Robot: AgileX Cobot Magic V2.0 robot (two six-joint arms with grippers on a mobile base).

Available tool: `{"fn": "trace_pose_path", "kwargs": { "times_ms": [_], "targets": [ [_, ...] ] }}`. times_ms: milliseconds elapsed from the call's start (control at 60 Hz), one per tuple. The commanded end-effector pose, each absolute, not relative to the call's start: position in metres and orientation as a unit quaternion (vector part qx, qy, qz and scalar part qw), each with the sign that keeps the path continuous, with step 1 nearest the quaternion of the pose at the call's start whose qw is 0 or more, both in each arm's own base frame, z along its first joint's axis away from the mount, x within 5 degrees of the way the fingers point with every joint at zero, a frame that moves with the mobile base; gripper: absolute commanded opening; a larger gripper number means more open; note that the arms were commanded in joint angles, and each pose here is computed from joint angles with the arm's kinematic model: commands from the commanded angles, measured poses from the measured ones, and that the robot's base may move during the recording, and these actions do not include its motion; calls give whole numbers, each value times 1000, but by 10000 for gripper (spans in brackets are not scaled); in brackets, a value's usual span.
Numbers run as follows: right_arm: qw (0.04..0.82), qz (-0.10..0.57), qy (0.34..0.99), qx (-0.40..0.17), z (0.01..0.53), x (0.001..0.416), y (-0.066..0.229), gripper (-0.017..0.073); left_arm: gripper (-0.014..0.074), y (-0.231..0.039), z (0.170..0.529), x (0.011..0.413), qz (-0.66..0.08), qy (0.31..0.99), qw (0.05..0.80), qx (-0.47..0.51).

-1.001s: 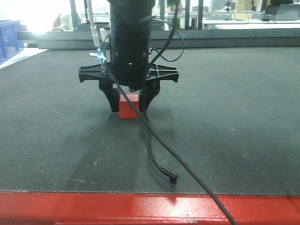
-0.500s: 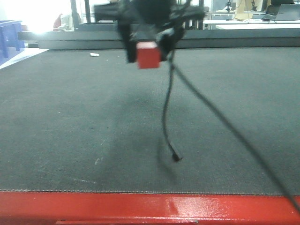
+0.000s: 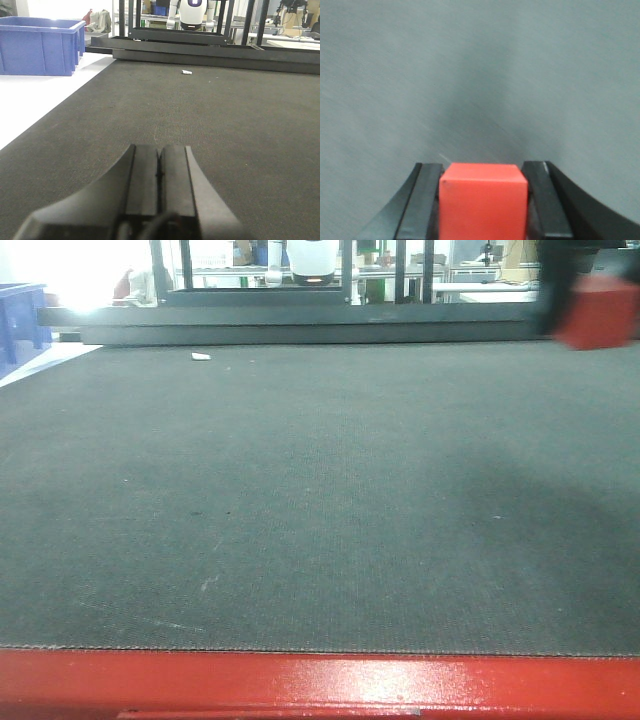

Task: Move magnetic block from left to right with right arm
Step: 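Lift the red cube with the right gripper toward the robot, then drive the base away from the table holding the cube in the right gripper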

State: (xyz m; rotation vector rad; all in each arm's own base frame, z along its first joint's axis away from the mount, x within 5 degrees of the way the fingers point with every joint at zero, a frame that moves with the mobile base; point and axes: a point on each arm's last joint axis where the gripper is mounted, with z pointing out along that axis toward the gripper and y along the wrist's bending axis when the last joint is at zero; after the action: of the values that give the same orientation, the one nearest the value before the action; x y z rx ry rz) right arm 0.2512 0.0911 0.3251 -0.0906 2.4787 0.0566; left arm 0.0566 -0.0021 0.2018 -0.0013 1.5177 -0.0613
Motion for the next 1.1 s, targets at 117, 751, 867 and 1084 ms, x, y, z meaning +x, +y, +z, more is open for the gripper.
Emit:
{"fn": "trace_pose_path", "kwargs": {
  "times_ms": [117, 751, 867, 1084],
  "targets": [
    [404, 28, 913, -49, 342, 199, 60, 141, -116, -2, 208, 55, -33, 652, 757, -2],
    [604, 72, 792, -52, 372, 54, 3, 141, -116, -2, 208, 55, -33, 652, 757, -2],
    [636, 83, 766, -46, 378, 36, -4, 141, -116, -2, 208, 55, -33, 652, 757, -2],
    [669, 95, 736, -45, 383, 26, -7, 141, -115, -2, 208, 55, -33, 652, 757, -2]
  ]
}}
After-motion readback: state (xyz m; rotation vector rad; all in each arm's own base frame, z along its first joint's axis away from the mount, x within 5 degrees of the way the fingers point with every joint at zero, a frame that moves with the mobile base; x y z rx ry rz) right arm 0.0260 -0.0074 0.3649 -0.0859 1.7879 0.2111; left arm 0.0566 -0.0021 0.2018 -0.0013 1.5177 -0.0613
